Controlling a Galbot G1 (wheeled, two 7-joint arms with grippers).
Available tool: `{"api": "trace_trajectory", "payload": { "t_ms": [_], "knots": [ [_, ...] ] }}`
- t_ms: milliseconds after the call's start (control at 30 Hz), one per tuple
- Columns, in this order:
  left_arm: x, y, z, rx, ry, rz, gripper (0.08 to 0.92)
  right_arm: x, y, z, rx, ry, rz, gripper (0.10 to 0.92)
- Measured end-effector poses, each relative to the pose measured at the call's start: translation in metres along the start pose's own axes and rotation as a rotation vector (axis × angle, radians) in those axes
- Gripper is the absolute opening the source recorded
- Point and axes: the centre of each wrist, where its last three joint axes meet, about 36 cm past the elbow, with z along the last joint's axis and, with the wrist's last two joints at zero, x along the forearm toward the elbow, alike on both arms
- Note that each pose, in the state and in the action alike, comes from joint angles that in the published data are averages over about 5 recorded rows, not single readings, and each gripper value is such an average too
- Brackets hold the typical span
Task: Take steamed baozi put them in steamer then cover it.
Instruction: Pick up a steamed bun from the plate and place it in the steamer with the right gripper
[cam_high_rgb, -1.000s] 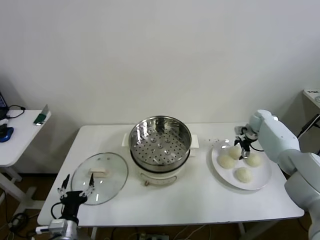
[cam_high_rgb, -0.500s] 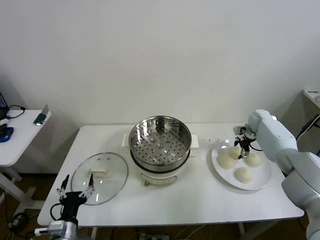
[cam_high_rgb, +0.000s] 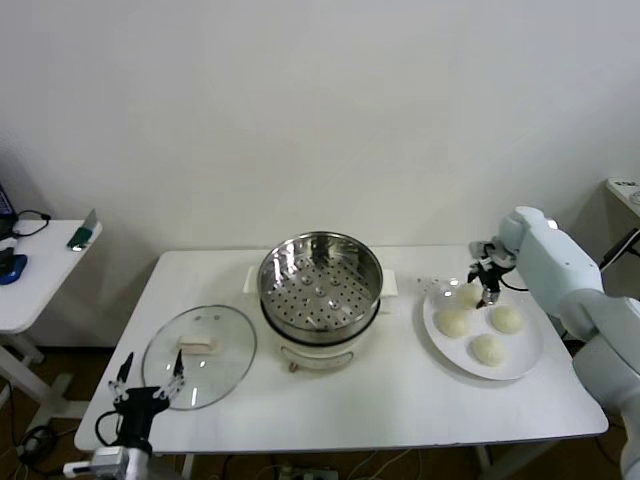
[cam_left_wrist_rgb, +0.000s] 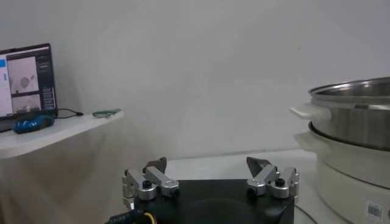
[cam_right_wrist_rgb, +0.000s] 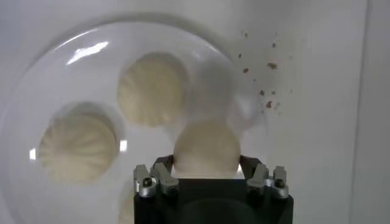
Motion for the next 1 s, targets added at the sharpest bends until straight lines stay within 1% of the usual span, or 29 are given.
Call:
{"api": "trace_trajectory", "payload": {
  "t_ms": [233, 467, 567, 767, 1000],
  "knots": [
    [0.005, 0.001, -0.003, 0.000, 0.000, -0.012, 0.823, 0.066, -0.039, -0.047, 0.167, -0.026, 0.050, 0.721],
    [0.007, -0.001, -0.005, 0.014, 0.000, -0.024, 0.823, 0.135, -0.073, -0.121, 0.392, -0.042, 0.098, 0.721],
    [0.007, -0.003, -0.005, 0.018, 0.000, -0.024, 0.823, 0.157, -0.083, -0.159, 0.501, -0.041, 0.113, 0.721],
    [0.005, -0.004, -0.006, 0.021, -0.005, -0.025, 0.823, 0.178, -0.089, -0.238, 0.732, -0.031, 0.120, 0.721],
    [0.002, -0.005, -0.011, 0.024, -0.012, -0.023, 0.823, 0.173, -0.085, -0.312, 0.961, 0.006, 0.106, 0.721]
  ]
}}
